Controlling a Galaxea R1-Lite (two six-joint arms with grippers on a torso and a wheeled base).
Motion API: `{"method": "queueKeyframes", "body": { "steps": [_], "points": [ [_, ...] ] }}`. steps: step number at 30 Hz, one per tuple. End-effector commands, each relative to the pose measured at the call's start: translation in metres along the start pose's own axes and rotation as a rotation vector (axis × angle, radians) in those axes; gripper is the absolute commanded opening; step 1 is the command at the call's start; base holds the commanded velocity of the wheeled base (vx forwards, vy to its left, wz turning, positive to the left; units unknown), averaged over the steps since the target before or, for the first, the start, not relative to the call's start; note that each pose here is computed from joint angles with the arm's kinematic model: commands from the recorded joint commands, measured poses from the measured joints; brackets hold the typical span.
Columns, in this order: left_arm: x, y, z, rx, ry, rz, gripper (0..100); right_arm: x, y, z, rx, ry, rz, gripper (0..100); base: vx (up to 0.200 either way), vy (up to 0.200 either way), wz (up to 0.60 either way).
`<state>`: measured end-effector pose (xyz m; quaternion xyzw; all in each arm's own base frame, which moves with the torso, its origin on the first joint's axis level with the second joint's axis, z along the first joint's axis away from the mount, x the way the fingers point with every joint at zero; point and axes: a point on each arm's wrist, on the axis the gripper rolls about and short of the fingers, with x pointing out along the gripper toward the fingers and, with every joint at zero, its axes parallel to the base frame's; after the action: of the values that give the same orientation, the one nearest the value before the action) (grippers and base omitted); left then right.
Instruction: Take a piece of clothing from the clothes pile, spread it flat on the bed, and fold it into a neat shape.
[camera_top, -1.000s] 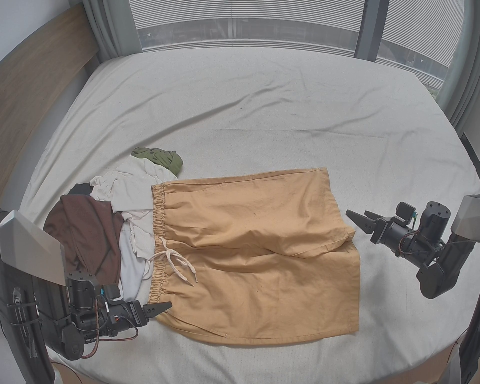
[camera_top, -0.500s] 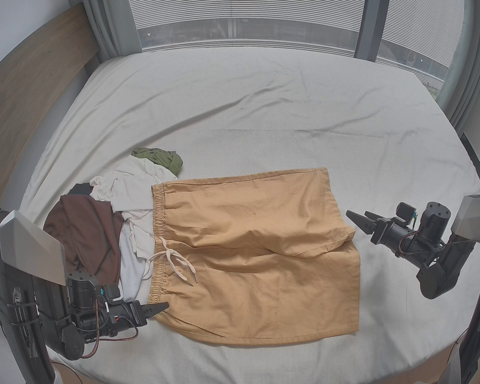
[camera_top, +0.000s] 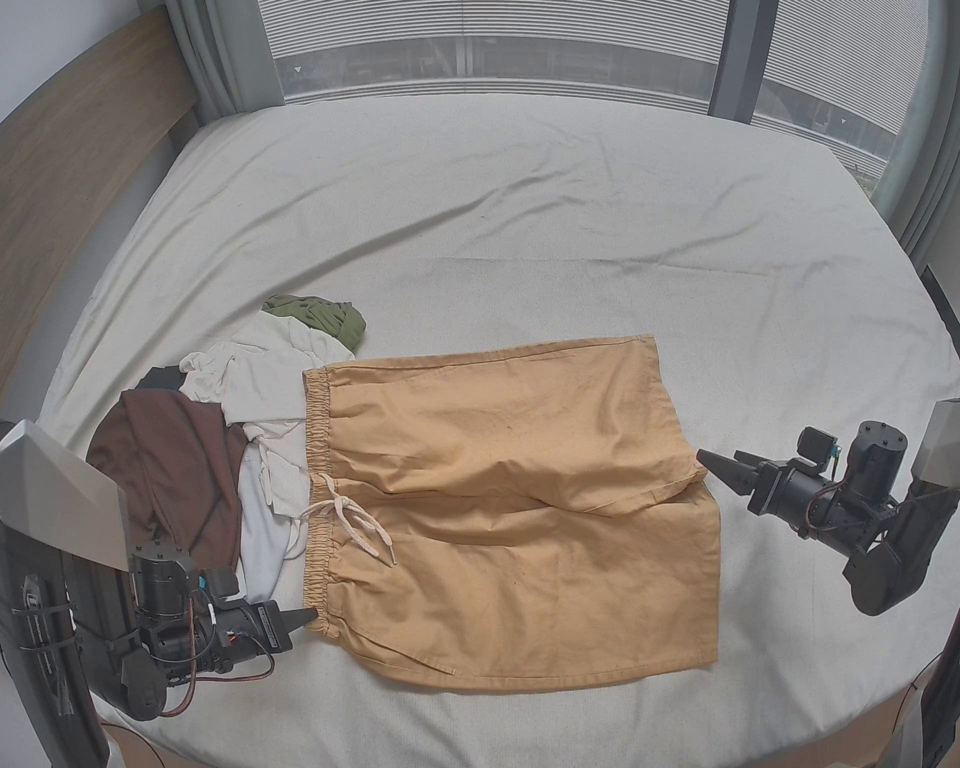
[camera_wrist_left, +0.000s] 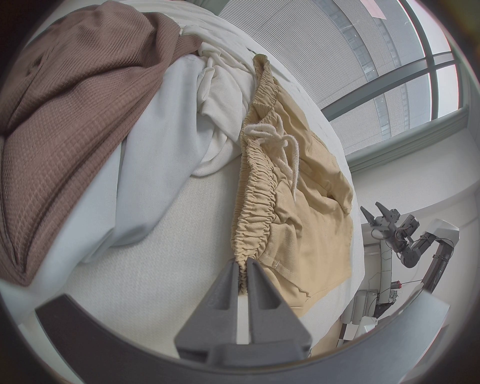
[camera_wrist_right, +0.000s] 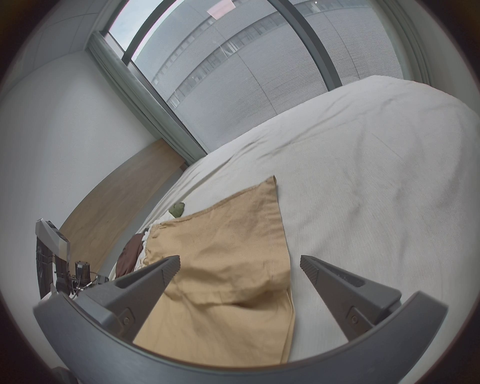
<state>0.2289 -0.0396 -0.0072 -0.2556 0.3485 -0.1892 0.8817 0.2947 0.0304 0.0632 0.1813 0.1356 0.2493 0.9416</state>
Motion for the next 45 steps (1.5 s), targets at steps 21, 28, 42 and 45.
{"method": "queueKeyframes", "body": {
  "steps": [21, 28, 42, 45],
  "points": [
    [-0.011, -0.003, -0.003, 0.051, 0.007, 0.005, 0, -0.061, 0.002, -0.09, 0.023, 0.442, -0.102, 100, 0.0, 0.0, 0.0],
    [-0.012, -0.003, -0.003, 0.051, 0.006, 0.006, 0, -0.062, 0.001, -0.1, 0.047, 0.495, -0.107, 100, 0.0, 0.0, 0.0],
    [-0.011, -0.003, -0.003, 0.053, 0.007, 0.005, 0, -0.06, 0.016, -0.111, 0.06, 0.589, -0.049, 100, 0.0, 0.0, 0.0],
    [-0.011, -0.003, -0.004, 0.052, 0.008, 0.006, 0, -0.058, 0.021, -0.112, 0.072, 0.597, -0.032, 100, 0.0, 0.0, 0.0]
  ]
}}
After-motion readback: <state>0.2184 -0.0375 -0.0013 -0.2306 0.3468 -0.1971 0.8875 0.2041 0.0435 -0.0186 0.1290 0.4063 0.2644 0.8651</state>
